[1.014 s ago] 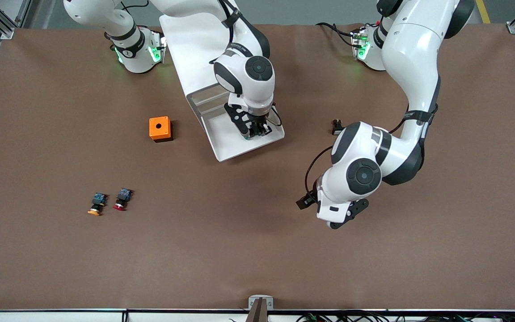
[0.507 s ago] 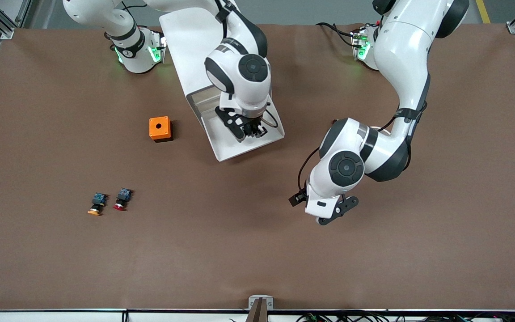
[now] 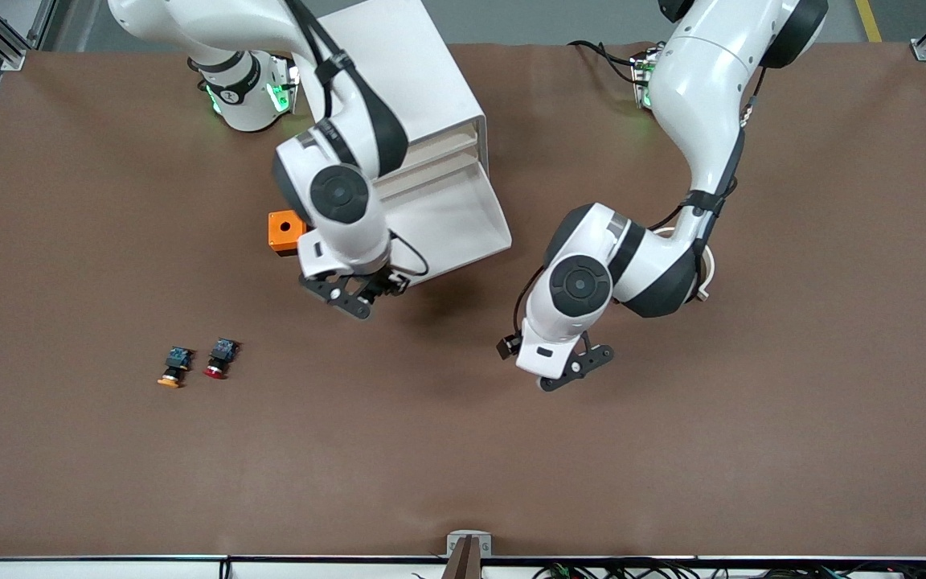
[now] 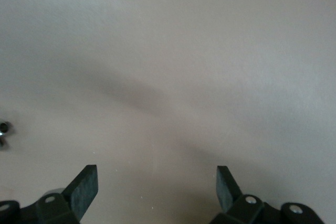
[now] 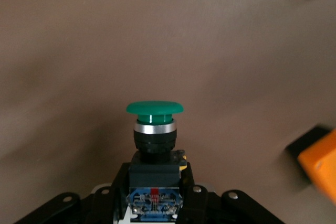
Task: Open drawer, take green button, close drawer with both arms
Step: 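Lift the green button out while the left gripper moves to the drawer, then set the green button beside the red button with the right gripper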
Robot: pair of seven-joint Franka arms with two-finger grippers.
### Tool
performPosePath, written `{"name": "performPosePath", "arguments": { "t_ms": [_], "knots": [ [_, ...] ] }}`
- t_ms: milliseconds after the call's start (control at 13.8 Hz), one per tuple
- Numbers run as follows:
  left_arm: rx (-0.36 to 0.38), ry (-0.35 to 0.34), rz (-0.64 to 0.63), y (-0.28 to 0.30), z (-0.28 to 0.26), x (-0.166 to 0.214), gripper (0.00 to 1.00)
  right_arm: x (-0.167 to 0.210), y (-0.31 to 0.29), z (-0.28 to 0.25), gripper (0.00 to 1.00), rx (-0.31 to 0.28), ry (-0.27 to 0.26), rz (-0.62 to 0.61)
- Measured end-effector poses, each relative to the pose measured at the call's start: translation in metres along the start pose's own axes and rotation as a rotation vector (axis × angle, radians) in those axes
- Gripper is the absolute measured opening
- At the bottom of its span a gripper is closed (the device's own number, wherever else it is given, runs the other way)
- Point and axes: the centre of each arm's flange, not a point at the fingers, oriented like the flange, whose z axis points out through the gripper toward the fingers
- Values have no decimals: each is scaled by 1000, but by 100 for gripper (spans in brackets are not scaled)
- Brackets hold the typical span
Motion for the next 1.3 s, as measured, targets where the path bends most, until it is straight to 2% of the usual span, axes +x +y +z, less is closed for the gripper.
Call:
{"name": "performPosePath", "arguments": {
  "t_ms": [362,797,941,1303],
  "knots": [
    [34,-16,-45,28,40,-50,100,77,66,16,41,-6,-22,-147],
    [60,-26,-11,45,67,-89,100,158,167,67,41,49,51,-280],
    [59,-29,6,52,68,-104,100,170,186,87,41,46,51,-296],
    [62,-49,46,65,74,-144,100,166,178,127,41,56,31,-291]
  ]
}}
